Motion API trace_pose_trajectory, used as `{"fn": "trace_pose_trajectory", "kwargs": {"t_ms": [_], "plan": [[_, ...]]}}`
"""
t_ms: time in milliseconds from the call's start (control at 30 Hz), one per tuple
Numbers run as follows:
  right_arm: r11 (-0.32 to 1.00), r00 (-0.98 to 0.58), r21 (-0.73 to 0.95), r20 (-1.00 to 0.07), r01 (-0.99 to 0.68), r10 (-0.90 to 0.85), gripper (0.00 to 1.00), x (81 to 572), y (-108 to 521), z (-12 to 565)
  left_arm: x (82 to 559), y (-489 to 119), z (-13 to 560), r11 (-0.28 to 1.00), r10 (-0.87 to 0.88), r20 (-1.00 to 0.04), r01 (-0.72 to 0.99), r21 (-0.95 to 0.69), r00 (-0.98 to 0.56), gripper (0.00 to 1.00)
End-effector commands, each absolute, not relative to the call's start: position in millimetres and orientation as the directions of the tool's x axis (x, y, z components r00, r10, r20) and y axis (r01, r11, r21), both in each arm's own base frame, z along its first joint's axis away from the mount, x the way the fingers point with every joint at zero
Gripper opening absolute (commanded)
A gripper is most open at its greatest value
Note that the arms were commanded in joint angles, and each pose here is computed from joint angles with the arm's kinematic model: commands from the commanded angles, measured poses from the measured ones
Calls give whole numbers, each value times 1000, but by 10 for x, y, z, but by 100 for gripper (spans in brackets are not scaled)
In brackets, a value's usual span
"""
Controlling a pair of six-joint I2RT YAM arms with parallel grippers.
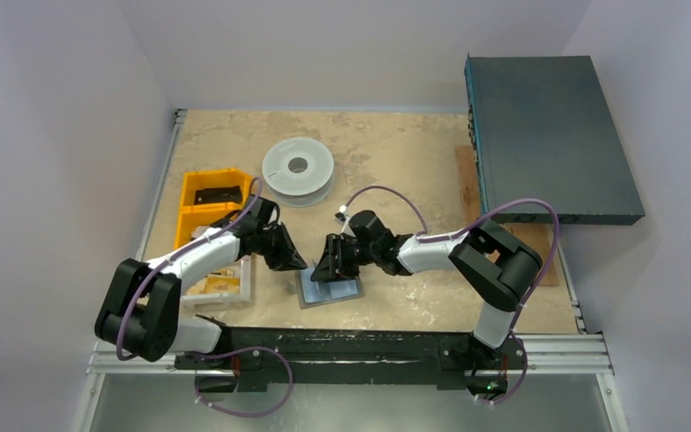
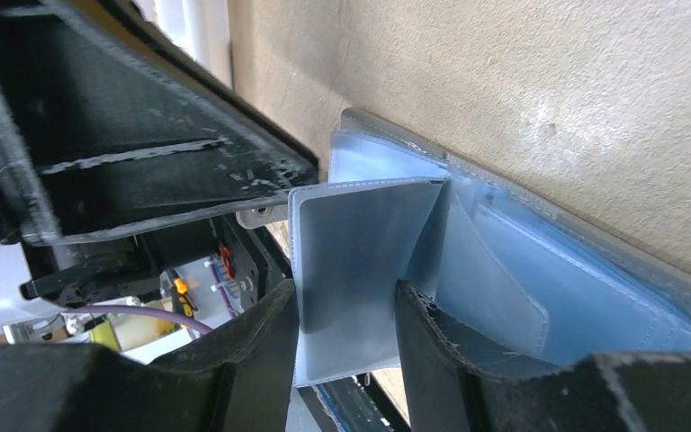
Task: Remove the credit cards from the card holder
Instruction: Remove the credit card from the card holder.
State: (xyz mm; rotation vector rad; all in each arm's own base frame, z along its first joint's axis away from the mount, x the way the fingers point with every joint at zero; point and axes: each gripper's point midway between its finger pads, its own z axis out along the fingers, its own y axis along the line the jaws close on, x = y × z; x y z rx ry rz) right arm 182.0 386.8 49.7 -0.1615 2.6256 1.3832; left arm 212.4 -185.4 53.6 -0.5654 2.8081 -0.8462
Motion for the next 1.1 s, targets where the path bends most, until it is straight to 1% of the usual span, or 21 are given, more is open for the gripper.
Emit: {"fn": "trace_pose_trajectory", "kwargs": {"t_ms": [0, 67, 100, 400, 600, 767, 900, 967, 1067], "plan": [[505, -973, 837, -231, -210, -21, 45, 1829, 3916, 715, 2236, -2000, 526, 739, -393, -23, -301, -603, -919, 6], [502, -972, 838, -236, -214, -21, 50, 1832, 3918, 734, 2230, -2011, 451, 743, -391, -7, -311, -593, -920, 6], [502, -971, 838, -238, -216, -20, 51, 1835, 3919, 741, 2233, -2020, 430, 742, -390, -2, -313, -593, -921, 6], [519, -964, 823, -265, -232, -12, 53, 1869, 3885, 806, 2219, -2054, 421, 751, -375, -9, -298, -590, -927, 5], [544, -948, 797, -317, -262, 9, 53, 1941, 3842, 959, 2204, -2081, 568, 755, -354, -41, -260, -602, -934, 6], [617, -937, 741, -349, -265, 17, 53, 2015, 3736, 883, 2197, -2189, 662, 754, -323, -54, -223, -618, -945, 6], [651, -930, 712, -366, -265, 21, 53, 2031, 3651, 855, 2197, -2283, 677, 756, -304, -51, -208, -621, -951, 6], [666, -927, 698, -374, -263, 26, 52, 2042, 3611, 845, 2203, -2324, 682, 755, -298, -50, -204, -623, -953, 6], [677, -924, 688, -381, -263, 28, 48, 2032, 3563, 840, 2211, -2357, 689, 757, -292, -51, -199, -622, -955, 6]]}}
